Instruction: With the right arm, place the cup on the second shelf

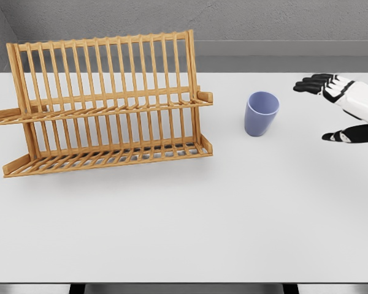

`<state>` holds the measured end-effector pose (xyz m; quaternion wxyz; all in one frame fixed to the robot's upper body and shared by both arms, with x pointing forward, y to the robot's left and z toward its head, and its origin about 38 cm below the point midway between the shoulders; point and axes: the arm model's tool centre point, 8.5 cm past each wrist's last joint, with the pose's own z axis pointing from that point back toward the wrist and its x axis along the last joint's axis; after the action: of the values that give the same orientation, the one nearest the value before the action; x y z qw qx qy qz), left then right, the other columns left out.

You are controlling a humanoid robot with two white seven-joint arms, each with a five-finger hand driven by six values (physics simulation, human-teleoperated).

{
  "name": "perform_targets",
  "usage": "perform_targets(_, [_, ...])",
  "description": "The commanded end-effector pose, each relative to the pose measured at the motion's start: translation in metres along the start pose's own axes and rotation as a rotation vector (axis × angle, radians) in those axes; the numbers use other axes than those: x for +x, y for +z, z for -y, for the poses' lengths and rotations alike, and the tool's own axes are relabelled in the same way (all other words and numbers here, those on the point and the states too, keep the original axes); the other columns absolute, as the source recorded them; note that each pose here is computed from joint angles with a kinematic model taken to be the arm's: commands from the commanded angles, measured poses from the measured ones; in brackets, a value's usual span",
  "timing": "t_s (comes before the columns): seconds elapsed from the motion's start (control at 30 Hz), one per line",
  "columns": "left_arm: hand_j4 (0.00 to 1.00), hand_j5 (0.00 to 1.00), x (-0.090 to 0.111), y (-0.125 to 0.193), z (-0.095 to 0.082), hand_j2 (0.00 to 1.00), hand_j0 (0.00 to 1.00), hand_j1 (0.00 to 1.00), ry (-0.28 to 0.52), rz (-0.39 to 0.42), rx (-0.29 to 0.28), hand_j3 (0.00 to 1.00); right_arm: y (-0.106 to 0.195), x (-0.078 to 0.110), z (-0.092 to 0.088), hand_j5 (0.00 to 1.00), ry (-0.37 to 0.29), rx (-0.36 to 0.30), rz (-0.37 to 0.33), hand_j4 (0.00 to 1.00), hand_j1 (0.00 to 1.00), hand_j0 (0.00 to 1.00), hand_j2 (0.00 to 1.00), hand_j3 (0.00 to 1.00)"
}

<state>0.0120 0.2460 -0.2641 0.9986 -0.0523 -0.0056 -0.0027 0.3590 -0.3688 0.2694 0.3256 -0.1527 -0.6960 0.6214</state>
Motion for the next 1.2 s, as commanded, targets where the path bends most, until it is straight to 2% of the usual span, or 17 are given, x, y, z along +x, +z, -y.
perform_targets(0.0, [1.0, 1.0, 0.0, 0.0, 0.0, 1.0, 1.0, 1.0, 0.0, 0.001, 0.0, 1.0, -0.001, 0.002, 0.0, 1.0, -0.006, 0.001, 0.007, 1.0, 1.0, 1.0, 1.0, 1.0])
perform_targets(0.1, [1.0, 1.0, 0.0, 0.0, 0.0, 1.0, 1.0, 1.0, 0.0, -0.001, 0.0, 1.0, 0.001, -0.004, 0.002, 1.0, -0.021, -0.029, -0.011, 1.0, 1.0, 1.0, 1.0, 1.0])
perform_targets(0.17, [1.0, 1.0, 0.0, 0.0, 0.0, 1.0, 1.0, 1.0, 0.0, -0.001, 0.0, 1.0, -0.001, -0.003, 0.001, 1.0, -0.01, -0.01, -0.003, 1.0, 1.0, 1.0, 1.0, 1.0])
perform_targets(0.2, [1.0, 1.0, 0.0, 0.0, 0.0, 1.0, 1.0, 1.0, 0.0, -0.001, 0.0, 1.0, -0.002, -0.004, 0.001, 1.0, 0.023, 0.078, -0.008, 1.0, 1.0, 1.0, 1.0, 1.0])
perform_targets(0.23, [1.0, 1.0, 0.0, 0.0, 0.0, 1.0, 1.0, 1.0, 0.0, -0.001, 0.0, 1.0, -0.005, -0.002, 0.0, 1.0, 0.053, 0.219, 0.0, 1.0, 1.0, 1.0, 1.0, 1.0])
perform_targets(0.27, [1.0, 1.0, 0.0, 0.0, 0.0, 1.0, 1.0, 1.0, 0.0, 0.001, 0.0, 1.0, -0.011, 0.0, 0.019, 1.0, 0.119, 0.33, 0.009, 1.0, 1.0, 1.0, 1.0, 1.0])
perform_targets(0.3, [1.0, 1.0, 0.0, 0.0, 0.0, 1.0, 1.0, 1.0, 0.0, -0.001, 0.0, 1.0, -0.017, 0.002, 0.043, 1.0, 0.167, 0.291, 0.015, 1.0, 1.0, 1.0, 1.0, 1.0])
perform_targets(0.37, [1.0, 1.0, 0.0, 0.0, 0.0, 1.0, 1.0, 1.0, 0.0, -0.001, 0.0, 1.0, -0.028, -0.003, 0.048, 1.0, 0.164, 0.252, 0.02, 1.0, 1.0, 1.0, 1.0, 1.0])
perform_targets(0.4, [1.0, 1.0, 0.0, 0.0, 0.0, 1.0, 1.0, 1.0, 0.0, -0.001, 0.0, 1.0, -0.039, -0.012, 0.047, 1.0, 0.14, 0.237, 0.018, 1.0, 1.0, 1.0, 1.0, 1.0])
perform_targets(0.47, [1.0, 1.0, 0.0, 0.0, 0.0, 1.0, 1.0, 1.0, 0.0, -0.001, 0.0, 1.0, -0.063, -0.021, 0.029, 1.0, 0.095, 0.283, 0.035, 1.0, 1.0, 1.0, 1.0, 1.0])
perform_targets(0.53, [1.0, 1.0, 0.0, 0.0, 0.0, 1.0, 1.0, 1.0, 0.0, -0.001, 0.0, 1.0, -0.072, -0.025, 0.028, 1.0, 0.103, 0.309, 0.034, 1.0, 1.0, 1.0, 1.0, 1.0])
perform_targets(0.7, [1.0, 1.0, 0.0, 0.0, 0.0, 1.0, 1.0, 1.0, 0.0, -0.001, 0.0, 1.0, -0.102, -0.059, 0.005, 1.0, 0.017, 0.361, -0.019, 1.0, 1.0, 1.0, 1.0, 1.0])
perform_targets(0.77, [1.0, 1.0, 0.0, 0.0, 0.0, 1.0, 1.0, 1.0, 0.0, -0.001, 0.0, 1.0, -0.118, -0.053, -0.006, 1.0, 0.018, 0.406, 0.013, 1.0, 1.0, 1.0, 1.0, 1.0])
perform_targets(0.83, [1.0, 1.0, 0.0, 0.0, 0.0, 1.0, 1.0, 1.0, 0.0, 0.001, 0.0, 1.0, -0.12, -0.059, -0.006, 1.0, 0.015, 0.418, -0.005, 1.0, 1.0, 1.0, 1.0, 1.0])
perform_targets(0.93, [1.0, 1.0, 0.0, 0.0, 0.0, 1.0, 1.0, 1.0, 0.0, -0.001, 0.0, 1.0, -0.123, -0.061, 0.01, 1.0, 0.036, 0.397, -0.012, 1.0, 1.0, 1.0, 1.0, 1.0])
perform_targets(1.0, [1.0, 1.0, 0.0, 0.0, 0.0, 1.0, 1.0, 1.0, 0.0, -0.001, 0.0, 1.0, -0.134, -0.056, 0.008, 1.0, 0.033, 0.392, 0.007, 1.0, 1.0, 1.0, 1.0, 1.0])
perform_targets(1.17, [1.0, 1.0, 0.0, 0.0, 0.0, 1.0, 1.0, 1.0, 0.0, -0.001, 0.0, 1.0, -0.147, -0.072, -0.005, 1.0, -0.002, 0.432, -0.032, 1.0, 1.0, 1.0, 1.0, 1.0])
